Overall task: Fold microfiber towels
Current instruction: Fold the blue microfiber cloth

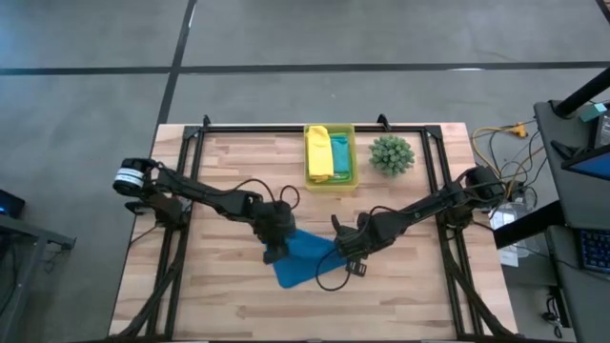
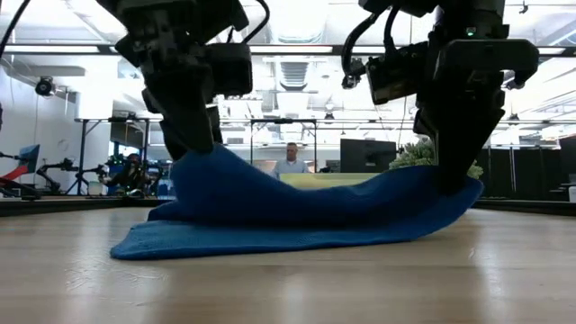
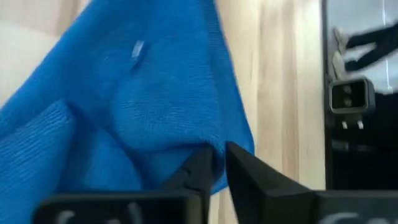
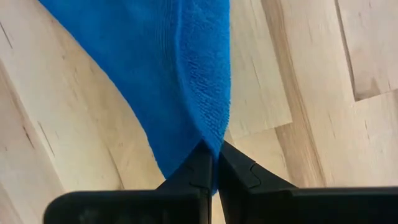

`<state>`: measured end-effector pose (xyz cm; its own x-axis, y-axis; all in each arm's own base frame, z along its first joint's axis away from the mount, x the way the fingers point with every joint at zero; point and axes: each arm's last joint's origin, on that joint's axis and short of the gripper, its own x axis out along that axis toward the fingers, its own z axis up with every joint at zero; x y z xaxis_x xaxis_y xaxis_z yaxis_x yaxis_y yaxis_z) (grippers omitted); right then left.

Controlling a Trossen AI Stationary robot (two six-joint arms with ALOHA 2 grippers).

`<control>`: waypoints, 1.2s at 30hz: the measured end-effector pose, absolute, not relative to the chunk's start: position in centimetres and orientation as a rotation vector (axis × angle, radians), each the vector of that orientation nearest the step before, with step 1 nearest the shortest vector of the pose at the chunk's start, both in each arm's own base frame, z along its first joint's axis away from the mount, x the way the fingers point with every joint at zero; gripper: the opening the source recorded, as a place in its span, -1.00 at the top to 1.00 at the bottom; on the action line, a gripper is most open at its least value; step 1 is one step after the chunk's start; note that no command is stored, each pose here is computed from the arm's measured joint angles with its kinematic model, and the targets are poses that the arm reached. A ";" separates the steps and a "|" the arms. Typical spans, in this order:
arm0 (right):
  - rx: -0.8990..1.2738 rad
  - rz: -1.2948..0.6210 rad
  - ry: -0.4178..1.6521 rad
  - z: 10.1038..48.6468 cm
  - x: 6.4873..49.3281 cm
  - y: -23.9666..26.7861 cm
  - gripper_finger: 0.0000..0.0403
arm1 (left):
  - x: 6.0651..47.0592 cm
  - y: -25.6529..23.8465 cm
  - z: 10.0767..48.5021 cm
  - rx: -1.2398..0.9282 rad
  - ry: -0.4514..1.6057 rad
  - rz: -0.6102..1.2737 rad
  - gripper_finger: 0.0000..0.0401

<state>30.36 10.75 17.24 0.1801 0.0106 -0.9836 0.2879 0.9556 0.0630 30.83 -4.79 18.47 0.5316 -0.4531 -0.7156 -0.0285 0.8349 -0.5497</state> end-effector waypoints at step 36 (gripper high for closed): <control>0.310 -0.200 1.320 17.7 30.6 11.3 0.96 | 34.6 -4.4 14.1 -0.132 1.080 -0.187 -0.12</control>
